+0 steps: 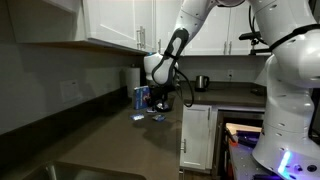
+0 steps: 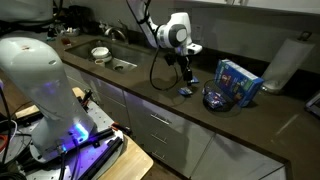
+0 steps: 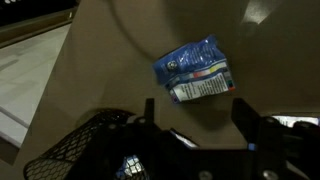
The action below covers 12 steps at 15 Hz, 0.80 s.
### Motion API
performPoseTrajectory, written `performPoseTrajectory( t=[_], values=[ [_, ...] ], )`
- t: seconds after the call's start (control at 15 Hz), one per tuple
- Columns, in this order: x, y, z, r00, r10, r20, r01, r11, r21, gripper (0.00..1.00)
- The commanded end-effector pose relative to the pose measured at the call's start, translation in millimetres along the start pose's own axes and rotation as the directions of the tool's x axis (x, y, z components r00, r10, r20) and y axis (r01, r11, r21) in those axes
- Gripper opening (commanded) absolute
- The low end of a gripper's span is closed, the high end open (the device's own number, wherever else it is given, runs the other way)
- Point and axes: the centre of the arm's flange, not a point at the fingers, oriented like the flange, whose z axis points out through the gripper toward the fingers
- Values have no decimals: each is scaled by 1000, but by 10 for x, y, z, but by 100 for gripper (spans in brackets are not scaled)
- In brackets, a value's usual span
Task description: Pick the sachet and put it in the basket
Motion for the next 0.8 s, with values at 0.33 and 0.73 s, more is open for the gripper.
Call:
performPoseTrajectory(
  t=[0.33,0.73],
  values=[
    [-42,-40,311,994,-14,106,5,997,82,74],
    [-74,-101,445,994,-26,107,19,998,63,51]
  ],
)
